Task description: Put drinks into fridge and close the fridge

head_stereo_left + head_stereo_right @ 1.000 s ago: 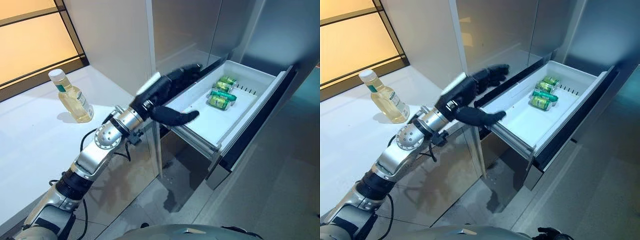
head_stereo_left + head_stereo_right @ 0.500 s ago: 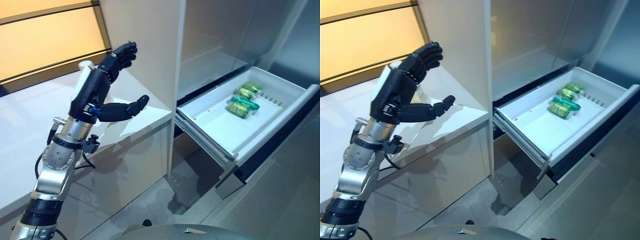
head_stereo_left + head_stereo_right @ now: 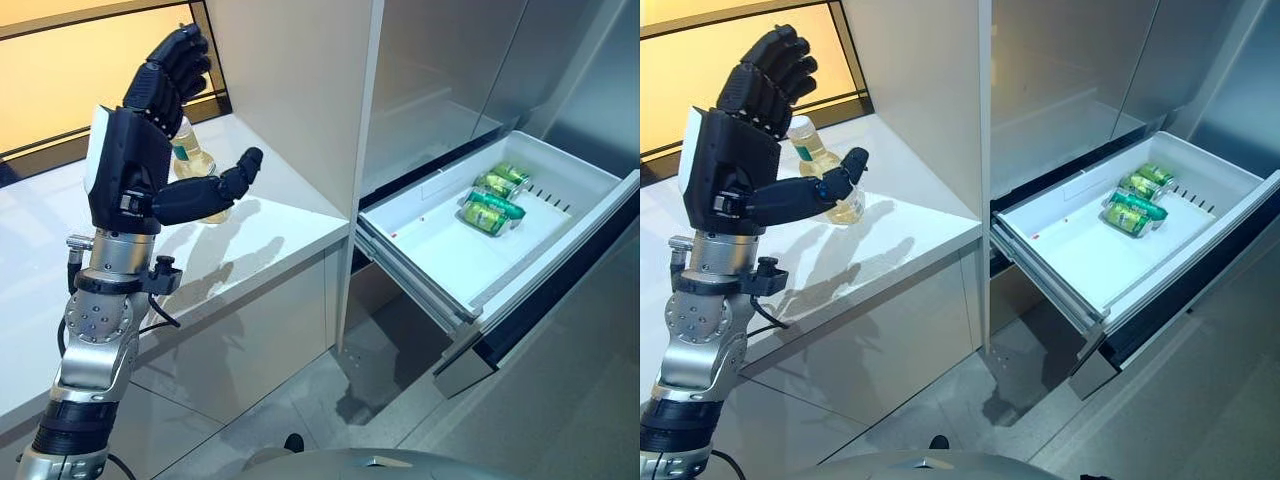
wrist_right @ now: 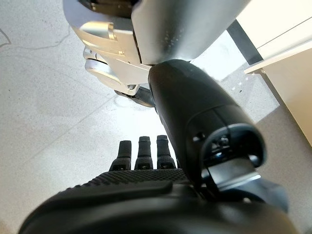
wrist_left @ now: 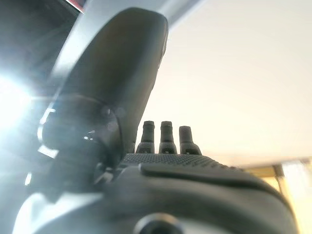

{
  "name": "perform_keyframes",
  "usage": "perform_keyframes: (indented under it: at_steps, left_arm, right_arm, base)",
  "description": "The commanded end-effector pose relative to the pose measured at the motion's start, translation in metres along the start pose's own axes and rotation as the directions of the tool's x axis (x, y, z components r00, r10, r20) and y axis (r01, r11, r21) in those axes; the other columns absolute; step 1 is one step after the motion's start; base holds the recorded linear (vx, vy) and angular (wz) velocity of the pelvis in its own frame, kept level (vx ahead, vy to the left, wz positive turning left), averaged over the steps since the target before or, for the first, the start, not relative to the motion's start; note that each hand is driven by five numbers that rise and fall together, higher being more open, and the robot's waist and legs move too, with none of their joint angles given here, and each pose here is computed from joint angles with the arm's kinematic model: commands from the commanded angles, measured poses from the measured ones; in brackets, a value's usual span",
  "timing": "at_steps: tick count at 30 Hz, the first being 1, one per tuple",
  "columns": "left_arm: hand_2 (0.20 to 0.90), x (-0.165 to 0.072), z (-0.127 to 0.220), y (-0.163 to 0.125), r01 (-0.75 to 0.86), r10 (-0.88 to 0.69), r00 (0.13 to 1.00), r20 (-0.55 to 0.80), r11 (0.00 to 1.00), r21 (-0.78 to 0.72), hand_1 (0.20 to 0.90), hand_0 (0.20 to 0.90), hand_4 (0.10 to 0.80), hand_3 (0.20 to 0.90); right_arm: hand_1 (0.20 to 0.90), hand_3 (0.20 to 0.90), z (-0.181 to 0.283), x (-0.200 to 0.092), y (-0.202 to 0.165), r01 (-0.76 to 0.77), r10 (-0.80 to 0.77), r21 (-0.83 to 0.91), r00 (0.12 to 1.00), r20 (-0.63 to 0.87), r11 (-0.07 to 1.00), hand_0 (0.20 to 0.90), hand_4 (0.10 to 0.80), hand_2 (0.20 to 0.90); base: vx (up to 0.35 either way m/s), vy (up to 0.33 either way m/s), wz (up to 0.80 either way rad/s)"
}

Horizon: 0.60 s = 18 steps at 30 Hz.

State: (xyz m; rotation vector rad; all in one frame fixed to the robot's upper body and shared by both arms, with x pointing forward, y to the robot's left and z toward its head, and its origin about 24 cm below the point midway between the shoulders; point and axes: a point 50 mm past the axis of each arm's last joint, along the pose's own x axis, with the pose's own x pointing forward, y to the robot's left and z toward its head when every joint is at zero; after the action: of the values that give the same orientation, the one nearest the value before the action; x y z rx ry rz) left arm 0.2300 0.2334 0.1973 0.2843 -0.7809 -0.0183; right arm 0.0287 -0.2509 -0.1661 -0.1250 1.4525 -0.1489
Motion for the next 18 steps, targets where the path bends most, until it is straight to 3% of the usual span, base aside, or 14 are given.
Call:
perform_keyframes:
  at_steps: [1, 10, 18]
  left_arm:
    - [0.900, 0.019, 0.020, 0.035, -0.222, 0.203, 0.967, 0.152, 0.968, 0.117, 0.900, 0.900, 0.800, 0.900]
    - [0.900, 0.015, 0.008, 0.040, -0.281, 0.271, 0.958, 0.093, 0.952, 0.122, 0.900, 0.900, 0.800, 0.900]
    - [0.900, 0.015, -0.018, 0.040, -0.262, 0.268, 0.955, -0.127, 0.963, 0.062, 0.900, 0.900, 0.800, 0.900]
  right_arm:
    - [0.900, 0.900, 0.024, 0.001, 0.025, -0.097, 0.098, -0.014, 0.993, 0.062, 0.995, 0.900, 0.800, 0.900]
    - [0.900, 0.900, 0.024, 0.002, 0.024, -0.101, 0.101, -0.016, 0.993, 0.053, 0.995, 0.900, 0.800, 0.900]
    - [0.900, 0.900, 0.026, 0.001, 0.023, -0.103, 0.105, -0.030, 0.993, 0.049, 0.994, 0.900, 0.800, 0.900]
  base:
    - [0.000, 0.000, 0.00]
    - [0.000, 0.000, 0.00]
    - [0.006, 0.000, -0.02]
